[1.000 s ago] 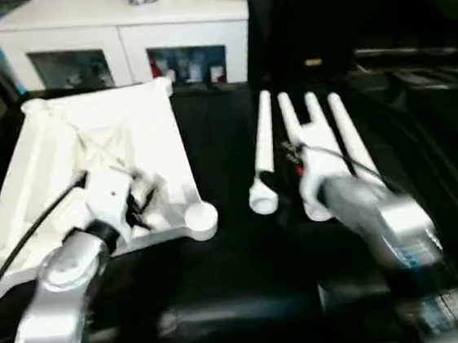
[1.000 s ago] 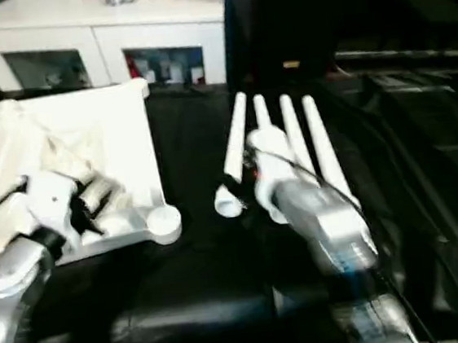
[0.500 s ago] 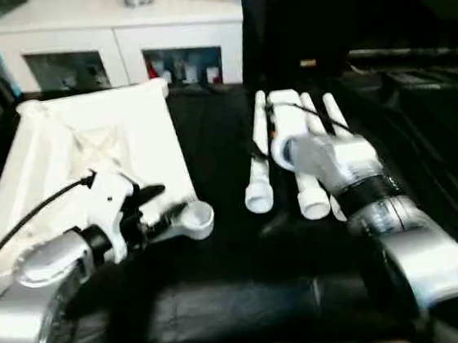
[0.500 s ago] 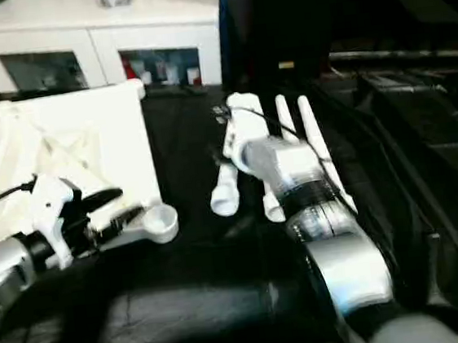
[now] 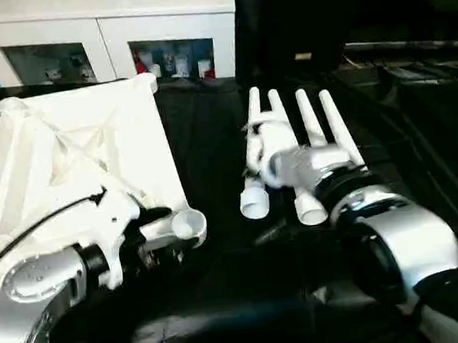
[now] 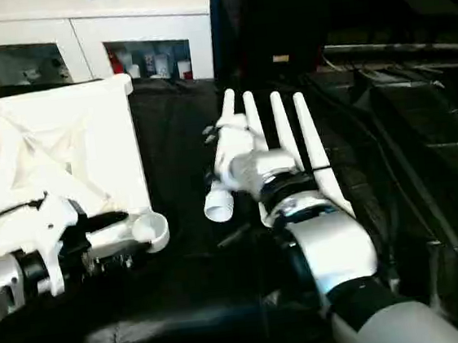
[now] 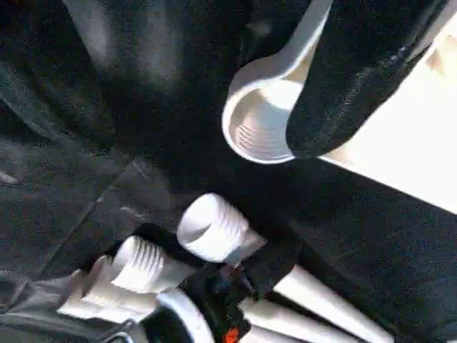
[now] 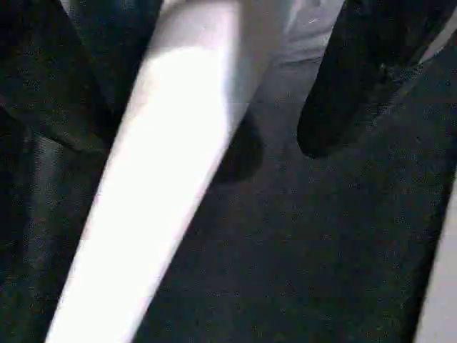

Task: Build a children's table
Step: Pick table leg

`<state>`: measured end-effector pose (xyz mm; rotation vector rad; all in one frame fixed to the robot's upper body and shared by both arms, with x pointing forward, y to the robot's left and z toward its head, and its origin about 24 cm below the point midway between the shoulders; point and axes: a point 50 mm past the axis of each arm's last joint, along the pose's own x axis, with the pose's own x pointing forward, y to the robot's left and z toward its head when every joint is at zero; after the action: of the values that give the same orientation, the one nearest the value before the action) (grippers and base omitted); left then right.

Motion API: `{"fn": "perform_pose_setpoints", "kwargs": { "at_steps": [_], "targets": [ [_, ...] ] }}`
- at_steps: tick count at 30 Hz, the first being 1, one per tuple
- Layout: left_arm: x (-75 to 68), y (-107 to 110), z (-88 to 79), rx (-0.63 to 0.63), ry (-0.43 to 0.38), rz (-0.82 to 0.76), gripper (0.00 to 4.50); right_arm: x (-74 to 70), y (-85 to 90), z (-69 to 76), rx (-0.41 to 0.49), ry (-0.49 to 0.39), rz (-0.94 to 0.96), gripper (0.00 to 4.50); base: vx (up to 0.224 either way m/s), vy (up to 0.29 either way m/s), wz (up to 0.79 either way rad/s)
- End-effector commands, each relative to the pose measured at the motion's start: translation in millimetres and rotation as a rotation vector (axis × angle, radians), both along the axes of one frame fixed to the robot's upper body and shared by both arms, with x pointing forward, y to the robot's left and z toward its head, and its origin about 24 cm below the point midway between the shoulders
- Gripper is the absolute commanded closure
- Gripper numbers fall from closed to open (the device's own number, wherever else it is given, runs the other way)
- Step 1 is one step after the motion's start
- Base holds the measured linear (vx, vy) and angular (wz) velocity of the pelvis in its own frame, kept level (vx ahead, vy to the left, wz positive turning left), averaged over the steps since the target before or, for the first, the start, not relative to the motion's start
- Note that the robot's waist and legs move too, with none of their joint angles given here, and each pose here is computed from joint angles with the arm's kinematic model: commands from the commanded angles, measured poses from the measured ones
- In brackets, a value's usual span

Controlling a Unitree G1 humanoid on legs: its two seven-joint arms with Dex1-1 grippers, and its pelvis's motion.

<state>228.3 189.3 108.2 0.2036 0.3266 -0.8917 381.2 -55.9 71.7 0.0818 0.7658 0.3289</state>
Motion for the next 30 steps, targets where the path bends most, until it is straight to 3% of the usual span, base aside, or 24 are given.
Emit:
{"fn": "perform_pose_setpoints", "kwargs": {
  "at_steps": [1,8,10,16,24,30],
  "targets": [
    [-3.0,-1,2.3,0.008,0.002,-0.015,0.0,2.6,0.2,7.1,0.018,0.006,-0.014,0.37,0.0,0.0,0.0],
    [-5.9,-5,3.1,-0.007,0.031,-0.056,0.0,-2.8,-7.3,-5.7,0.031,0.078,-0.058,0.95,0.0,0.0,0.0],
    [-6.6,-7,2.2,-0.004,0.041,-0.066,0.0,-8.0,-10.9,-16.0,0.02,0.117,-0.057,1.19,0.0,0.0,0.0],
    [-5.7,-7,2.1,0.005,0.046,-0.07,0.0,-11.4,-18.3,-25.5,0.011,0.14,-0.088,1.73,0.0,0.0,0.0],
    [-3.8,-6,3.5,-0.001,0.042,-0.07,0.0,-8.3,-21.8,-22.4,0.042,0.123,-0.118,2.23,0.0,0.0,0.0],
    [7.5,-11,8.5,-0.087,-0.008,-0.002,0.0,0.1,-24.3,-8.2,0.123,0.07,-0.119,2.48,0.0,0.0,0.0]
  ]
}}
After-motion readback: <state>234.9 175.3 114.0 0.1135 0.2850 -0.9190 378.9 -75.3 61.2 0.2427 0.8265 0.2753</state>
